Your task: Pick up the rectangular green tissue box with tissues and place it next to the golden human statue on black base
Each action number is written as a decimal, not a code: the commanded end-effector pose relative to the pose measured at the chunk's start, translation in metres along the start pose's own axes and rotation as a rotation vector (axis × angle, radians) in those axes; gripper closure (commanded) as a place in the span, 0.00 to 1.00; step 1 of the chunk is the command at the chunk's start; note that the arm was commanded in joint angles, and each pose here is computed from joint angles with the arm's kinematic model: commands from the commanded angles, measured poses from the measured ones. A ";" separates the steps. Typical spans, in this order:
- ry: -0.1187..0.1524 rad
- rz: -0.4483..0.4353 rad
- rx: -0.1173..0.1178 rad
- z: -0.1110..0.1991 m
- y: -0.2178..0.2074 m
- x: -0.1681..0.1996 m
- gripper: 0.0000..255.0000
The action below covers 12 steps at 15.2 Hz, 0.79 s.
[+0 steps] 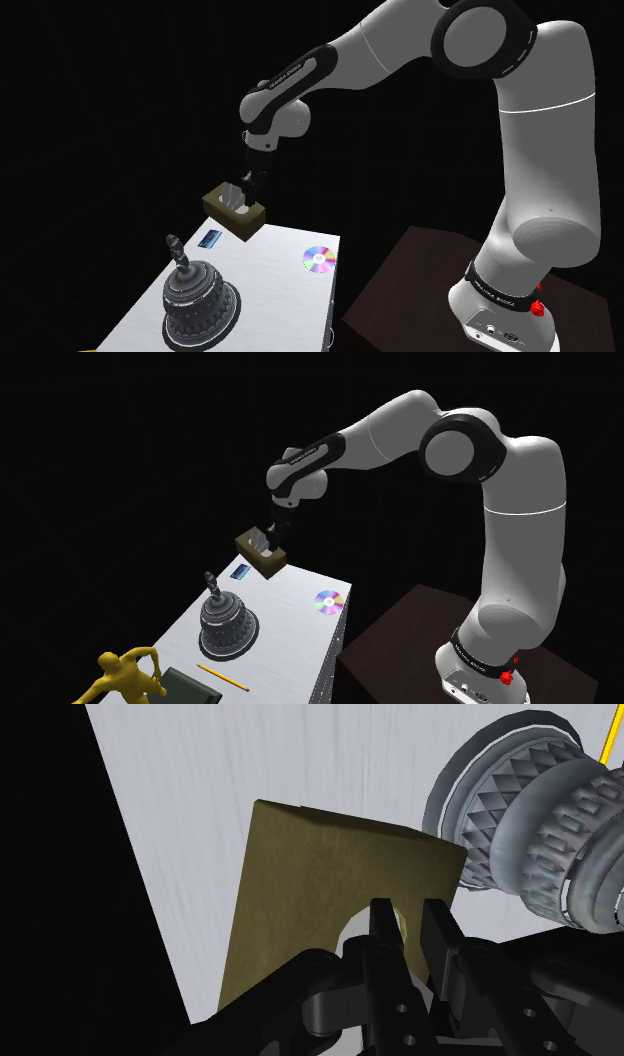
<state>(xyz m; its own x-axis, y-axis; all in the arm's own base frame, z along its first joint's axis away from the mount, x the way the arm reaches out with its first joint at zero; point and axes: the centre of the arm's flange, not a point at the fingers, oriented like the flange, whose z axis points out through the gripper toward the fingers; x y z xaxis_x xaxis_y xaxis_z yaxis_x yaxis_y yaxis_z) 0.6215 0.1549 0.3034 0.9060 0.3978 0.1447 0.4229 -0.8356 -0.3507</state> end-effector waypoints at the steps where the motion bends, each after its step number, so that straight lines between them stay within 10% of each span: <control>1: 0.000 0.000 0.000 -0.010 -0.005 0.002 1.00; 12: 0.000 0.000 0.000 -0.064 -0.025 0.011 1.00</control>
<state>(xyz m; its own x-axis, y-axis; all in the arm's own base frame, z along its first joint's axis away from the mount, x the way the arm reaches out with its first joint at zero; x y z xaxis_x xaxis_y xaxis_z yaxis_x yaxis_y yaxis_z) 0.6221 0.1555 0.3684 0.9059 0.3979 0.1446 0.4230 -0.8356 -0.3505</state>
